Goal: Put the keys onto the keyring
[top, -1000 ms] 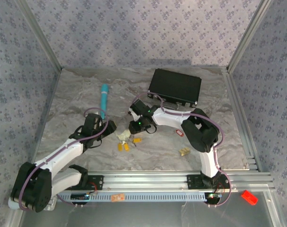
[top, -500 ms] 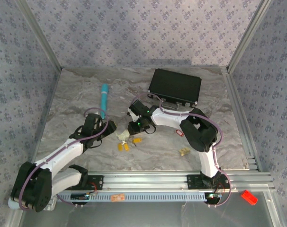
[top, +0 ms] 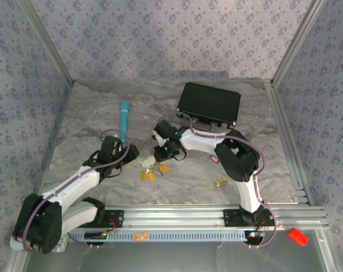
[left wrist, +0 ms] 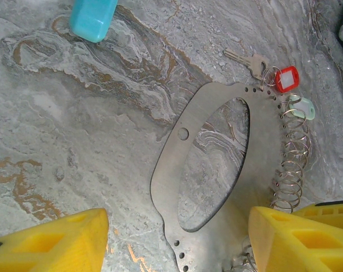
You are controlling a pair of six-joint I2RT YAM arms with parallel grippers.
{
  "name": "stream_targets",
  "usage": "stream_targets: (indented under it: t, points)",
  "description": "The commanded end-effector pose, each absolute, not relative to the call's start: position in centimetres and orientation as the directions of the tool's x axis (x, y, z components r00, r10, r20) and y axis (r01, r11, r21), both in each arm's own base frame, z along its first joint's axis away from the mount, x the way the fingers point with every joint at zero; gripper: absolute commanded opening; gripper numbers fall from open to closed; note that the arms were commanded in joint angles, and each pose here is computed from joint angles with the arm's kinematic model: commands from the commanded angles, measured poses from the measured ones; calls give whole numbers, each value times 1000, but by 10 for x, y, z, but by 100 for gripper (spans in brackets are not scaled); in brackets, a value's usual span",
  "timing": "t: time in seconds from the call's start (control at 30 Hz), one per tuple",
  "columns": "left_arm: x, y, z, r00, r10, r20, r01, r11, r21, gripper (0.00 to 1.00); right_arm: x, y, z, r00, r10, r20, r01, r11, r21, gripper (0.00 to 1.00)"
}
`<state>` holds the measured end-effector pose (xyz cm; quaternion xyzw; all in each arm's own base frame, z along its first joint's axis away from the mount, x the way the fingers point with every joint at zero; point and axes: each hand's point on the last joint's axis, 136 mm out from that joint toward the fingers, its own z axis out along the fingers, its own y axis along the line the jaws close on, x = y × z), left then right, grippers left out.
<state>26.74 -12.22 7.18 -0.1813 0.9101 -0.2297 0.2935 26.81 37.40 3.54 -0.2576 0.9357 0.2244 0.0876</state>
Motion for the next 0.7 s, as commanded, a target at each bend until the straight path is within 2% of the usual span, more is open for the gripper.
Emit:
stream_targets:
  t: [0.0,0.27,0.47,0.67]
  points:
    - [266,-125,73,-761,-469,-449,-191,823,-535,66,267,373,33,-843,-468,-265,-536,769,347,20]
    - [266,-125,73,-762,-468,-448,-192,824,-534,65,267,371,28,-844,-474,-252,-536,775,335,17]
    - [265,-123,73,-758,-471,-451,-196,824,-532,66,267,371,31,-838,-480,-260,-544,774,325,7]
    - [266,-119,80,-745,-447,-495,-170,845,-508,66,270,370,45,-807,-500,-314,-582,761,286,1]
